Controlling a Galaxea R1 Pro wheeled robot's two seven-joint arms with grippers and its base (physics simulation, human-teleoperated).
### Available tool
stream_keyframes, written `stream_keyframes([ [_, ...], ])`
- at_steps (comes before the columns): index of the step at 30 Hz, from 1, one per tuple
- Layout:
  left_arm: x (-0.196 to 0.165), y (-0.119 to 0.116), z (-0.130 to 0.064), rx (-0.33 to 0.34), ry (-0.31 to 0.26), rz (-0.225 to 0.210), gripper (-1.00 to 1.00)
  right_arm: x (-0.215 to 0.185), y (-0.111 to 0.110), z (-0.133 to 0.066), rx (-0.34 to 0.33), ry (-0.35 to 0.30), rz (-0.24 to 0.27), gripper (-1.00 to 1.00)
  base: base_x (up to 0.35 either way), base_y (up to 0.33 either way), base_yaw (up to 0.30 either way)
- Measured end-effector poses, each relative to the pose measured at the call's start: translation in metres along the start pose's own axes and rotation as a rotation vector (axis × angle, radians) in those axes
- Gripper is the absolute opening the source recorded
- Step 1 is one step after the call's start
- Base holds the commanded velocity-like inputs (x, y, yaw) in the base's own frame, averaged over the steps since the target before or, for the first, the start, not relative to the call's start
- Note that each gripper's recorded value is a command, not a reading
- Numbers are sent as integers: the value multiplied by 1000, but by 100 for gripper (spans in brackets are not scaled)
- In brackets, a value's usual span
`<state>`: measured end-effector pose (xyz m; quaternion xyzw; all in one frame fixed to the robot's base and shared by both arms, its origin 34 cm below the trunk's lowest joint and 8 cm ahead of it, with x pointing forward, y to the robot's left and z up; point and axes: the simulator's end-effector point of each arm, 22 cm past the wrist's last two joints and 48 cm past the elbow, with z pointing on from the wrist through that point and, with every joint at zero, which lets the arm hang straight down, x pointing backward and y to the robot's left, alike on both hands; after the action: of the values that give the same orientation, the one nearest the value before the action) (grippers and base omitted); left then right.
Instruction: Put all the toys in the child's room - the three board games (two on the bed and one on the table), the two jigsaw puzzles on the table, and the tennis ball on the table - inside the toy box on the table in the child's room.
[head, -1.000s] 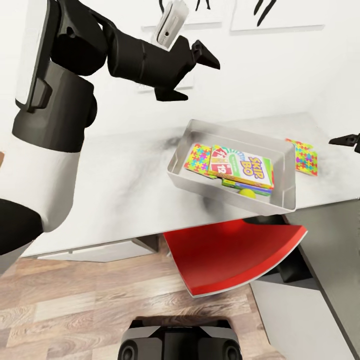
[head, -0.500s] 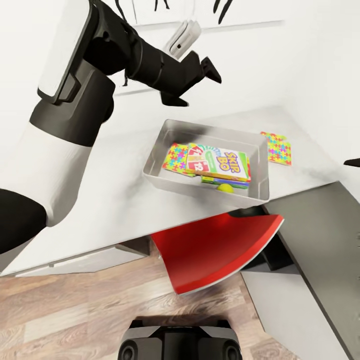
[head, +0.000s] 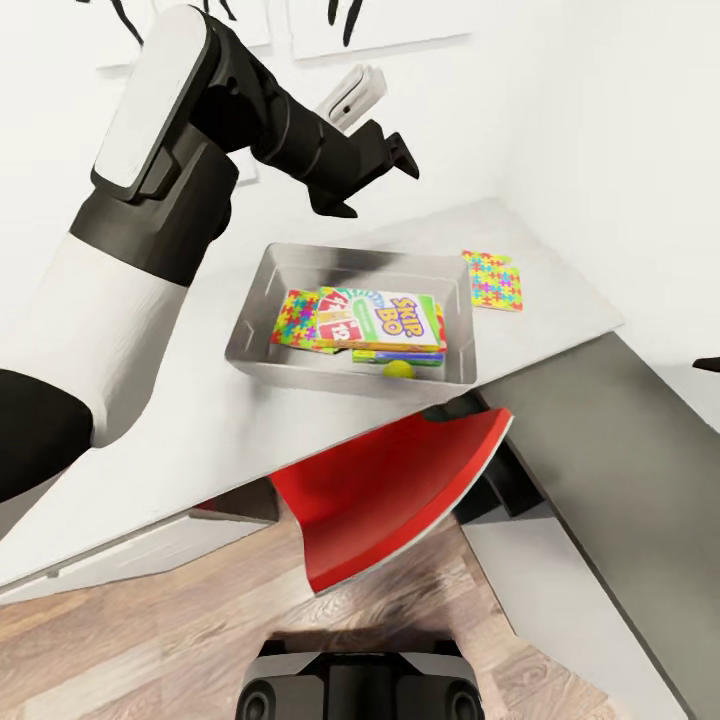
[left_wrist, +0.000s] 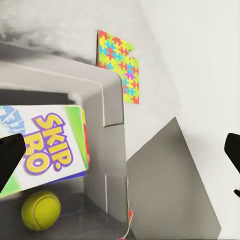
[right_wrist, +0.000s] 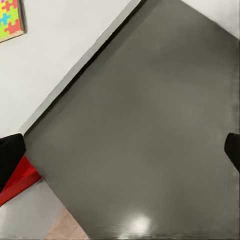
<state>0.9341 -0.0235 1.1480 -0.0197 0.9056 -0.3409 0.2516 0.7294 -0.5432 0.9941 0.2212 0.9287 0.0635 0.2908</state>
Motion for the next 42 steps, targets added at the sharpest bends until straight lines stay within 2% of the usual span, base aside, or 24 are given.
stream_keyframes([
  [10, -16, 19, 2, -45, 2, -34, 100, 20, -22, 0, 27, 28, 35, 100, 0, 0, -289],
  [16, -29, 22, 1, -51, 0, -49, 100, 23, -27, 0, 31, 32, 48, 100, 0, 0, -290],
  [22, -32, 35, 11, -75, 18, -72, 100, 31, -30, 2, 31, 43, 63, 100, 0, 0, -290],
  [28, -24, 54, 27, -111, 47, -64, 100, 45, -23, 10, -10, 60, 94, 100, 0, 0, -290],
  [33, -24, 78, 39, -125, 61, -84, 100, 56, -10, 16, -73, 72, 117, 100, 0, 0, -290],
  [42, -41, 94, 39, -122, 32, -86, 100, 64, 3, 18, -134, 82, 129, 100, 0, 0, -280],
])
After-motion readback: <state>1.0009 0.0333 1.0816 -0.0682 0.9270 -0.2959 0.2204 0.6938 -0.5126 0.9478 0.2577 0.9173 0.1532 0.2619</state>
